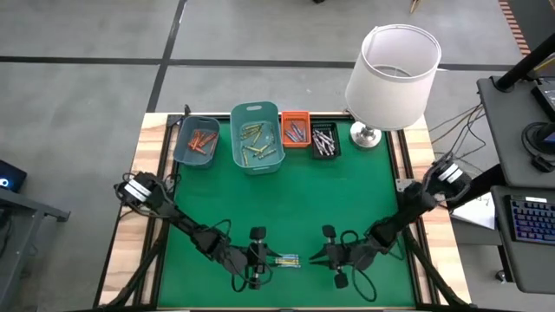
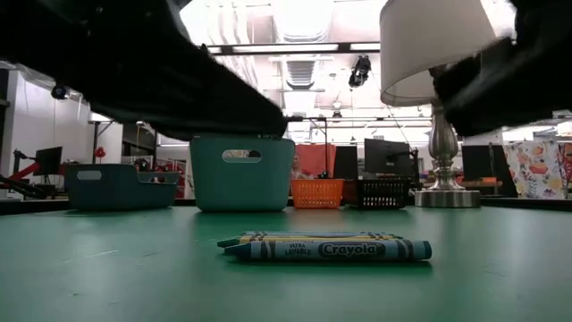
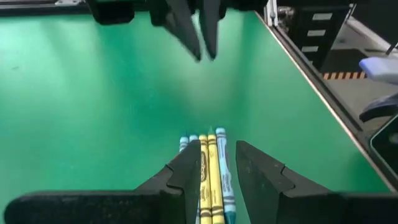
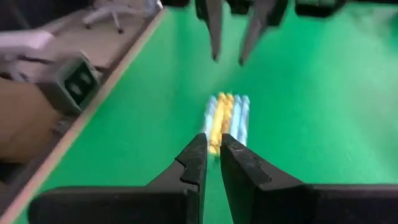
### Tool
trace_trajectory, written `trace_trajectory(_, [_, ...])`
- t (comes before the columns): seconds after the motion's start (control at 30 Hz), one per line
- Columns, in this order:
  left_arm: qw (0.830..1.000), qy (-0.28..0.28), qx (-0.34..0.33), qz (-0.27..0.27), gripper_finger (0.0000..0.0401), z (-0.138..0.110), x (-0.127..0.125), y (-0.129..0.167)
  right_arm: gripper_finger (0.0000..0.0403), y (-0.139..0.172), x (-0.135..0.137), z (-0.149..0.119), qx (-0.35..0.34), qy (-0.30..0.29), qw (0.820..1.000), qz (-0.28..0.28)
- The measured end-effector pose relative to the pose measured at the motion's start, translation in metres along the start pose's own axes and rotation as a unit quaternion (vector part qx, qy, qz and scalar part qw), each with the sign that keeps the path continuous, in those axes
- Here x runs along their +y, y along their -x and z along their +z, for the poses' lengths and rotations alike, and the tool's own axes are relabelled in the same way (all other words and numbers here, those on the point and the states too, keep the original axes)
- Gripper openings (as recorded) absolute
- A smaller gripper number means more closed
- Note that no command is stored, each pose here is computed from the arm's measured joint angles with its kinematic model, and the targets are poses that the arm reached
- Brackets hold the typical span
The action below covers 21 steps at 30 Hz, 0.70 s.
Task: Sort crayons
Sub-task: Put the blue crayon into the orange bin
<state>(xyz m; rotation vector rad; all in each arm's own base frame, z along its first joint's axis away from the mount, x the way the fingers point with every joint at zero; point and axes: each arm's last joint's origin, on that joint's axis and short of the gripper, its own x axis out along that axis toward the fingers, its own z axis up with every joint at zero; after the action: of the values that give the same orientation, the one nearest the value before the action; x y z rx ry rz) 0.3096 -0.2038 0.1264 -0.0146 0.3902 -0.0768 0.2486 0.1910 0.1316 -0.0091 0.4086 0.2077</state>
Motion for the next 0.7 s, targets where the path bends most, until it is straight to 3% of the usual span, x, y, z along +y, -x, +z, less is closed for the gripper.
trace_trajectory(0.27, [0.999,-0.015,0.033,0.007,0.0084,-0.009,0.002,0.001,0.0036,-0.024,0.004,-0.028,0.031,0.000,0.999,-0.023])
trace_trajectory(0.7, [0.997,-0.019,0.077,0.017,0.0084,-0.022,0.005,0.005,0.0036,-0.035,-0.006,-0.033,0.043,-0.004,0.998,-0.046])
